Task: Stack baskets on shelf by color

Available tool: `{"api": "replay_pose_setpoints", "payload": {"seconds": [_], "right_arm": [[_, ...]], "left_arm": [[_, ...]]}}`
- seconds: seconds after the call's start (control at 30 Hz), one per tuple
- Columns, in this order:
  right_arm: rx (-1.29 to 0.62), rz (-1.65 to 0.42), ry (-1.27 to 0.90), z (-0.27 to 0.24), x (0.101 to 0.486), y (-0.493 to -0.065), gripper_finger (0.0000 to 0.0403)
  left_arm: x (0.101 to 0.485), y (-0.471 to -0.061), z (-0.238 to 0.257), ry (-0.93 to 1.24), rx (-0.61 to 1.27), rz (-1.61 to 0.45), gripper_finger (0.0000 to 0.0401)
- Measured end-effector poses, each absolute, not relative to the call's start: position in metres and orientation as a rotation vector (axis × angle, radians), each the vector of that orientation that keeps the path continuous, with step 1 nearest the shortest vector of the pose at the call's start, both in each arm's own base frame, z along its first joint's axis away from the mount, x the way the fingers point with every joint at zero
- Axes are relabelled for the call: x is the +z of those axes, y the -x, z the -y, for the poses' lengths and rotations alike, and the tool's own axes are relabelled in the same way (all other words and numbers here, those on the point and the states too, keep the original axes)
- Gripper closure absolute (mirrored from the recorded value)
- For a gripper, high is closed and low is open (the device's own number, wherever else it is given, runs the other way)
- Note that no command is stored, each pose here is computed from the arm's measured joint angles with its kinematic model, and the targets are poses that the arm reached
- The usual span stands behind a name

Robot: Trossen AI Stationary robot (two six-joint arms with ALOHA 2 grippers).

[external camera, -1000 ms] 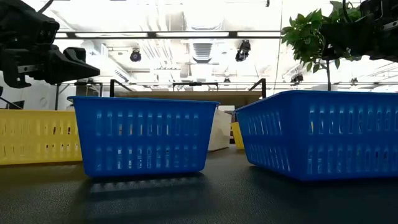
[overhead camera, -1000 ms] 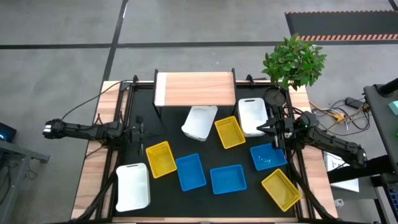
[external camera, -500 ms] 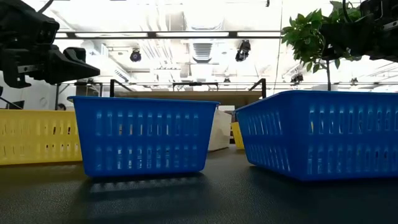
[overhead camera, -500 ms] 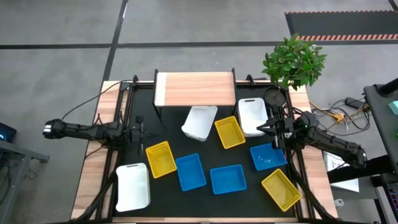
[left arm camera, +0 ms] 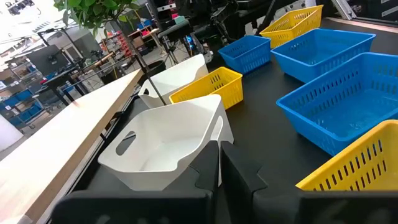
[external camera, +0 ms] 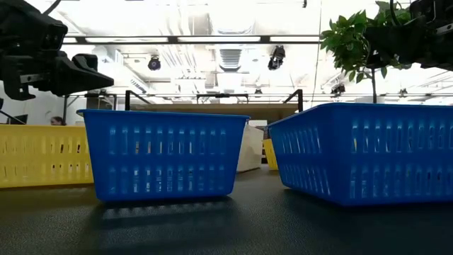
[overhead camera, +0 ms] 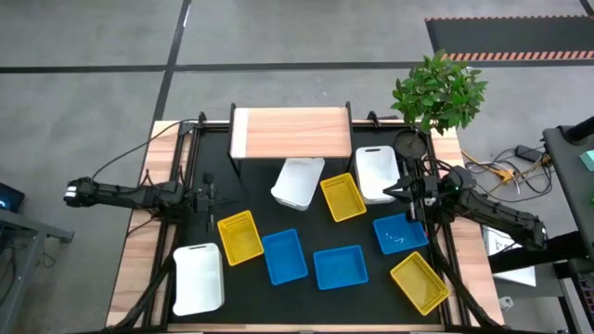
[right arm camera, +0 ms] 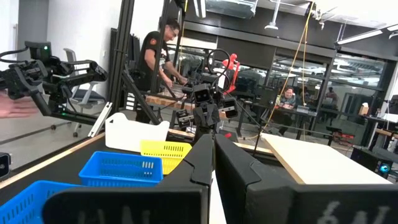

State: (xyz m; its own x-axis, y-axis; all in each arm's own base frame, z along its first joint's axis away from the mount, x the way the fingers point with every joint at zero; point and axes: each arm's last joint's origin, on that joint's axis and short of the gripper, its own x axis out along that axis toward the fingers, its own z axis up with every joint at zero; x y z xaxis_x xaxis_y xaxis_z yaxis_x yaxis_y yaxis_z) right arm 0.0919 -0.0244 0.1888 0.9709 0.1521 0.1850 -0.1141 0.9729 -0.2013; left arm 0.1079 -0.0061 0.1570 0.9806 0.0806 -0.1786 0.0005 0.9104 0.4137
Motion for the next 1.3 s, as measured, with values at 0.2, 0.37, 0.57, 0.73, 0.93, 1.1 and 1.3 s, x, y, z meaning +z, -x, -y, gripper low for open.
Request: {"api": "replay_pose_setpoints", "payload": {"seconds": [0.2,0.37,0.57,0.73,0.93,1.1,1.3], "right_arm": [[0.135,0.201,0.191,0.024,0.189,-0.092,0.0394],[0.135,0.201,0.191,0.024,0.189,-0.092,0.0394],[0.135,0.201,0.191,0.024,0.189,-0.092,0.0394],[0.152,0.189,0.021,0.024,0.189,-0.092,0.0394],[0.177,0.167,-0.25,0.024,0.189,-0.092,0.0394],[0.176,0.168,-0.246,0.024,0.189,-0.092,0.0394],[0.117,0.184,-0.229,0.026,0.189,-0.092,0.0394]], "left_arm": [[0.157,-0.108,0.006,-0.495,0.054,-0.196,0.0401],[0.157,-0.108,0.005,-0.496,0.055,-0.197,0.0401],[0.158,-0.108,0.005,-0.49,0.057,-0.192,0.0401],[0.17,-0.11,0.009,-0.069,-0.015,-0.047,0.0401],[0.191,-0.108,0.01,0.186,-0.057,0.167,0.0401],[0.206,-0.105,0.01,0.201,-0.084,0.326,0.0401],[0.218,-0.1,0.009,0.21,-0.092,0.457,0.0401]]}}
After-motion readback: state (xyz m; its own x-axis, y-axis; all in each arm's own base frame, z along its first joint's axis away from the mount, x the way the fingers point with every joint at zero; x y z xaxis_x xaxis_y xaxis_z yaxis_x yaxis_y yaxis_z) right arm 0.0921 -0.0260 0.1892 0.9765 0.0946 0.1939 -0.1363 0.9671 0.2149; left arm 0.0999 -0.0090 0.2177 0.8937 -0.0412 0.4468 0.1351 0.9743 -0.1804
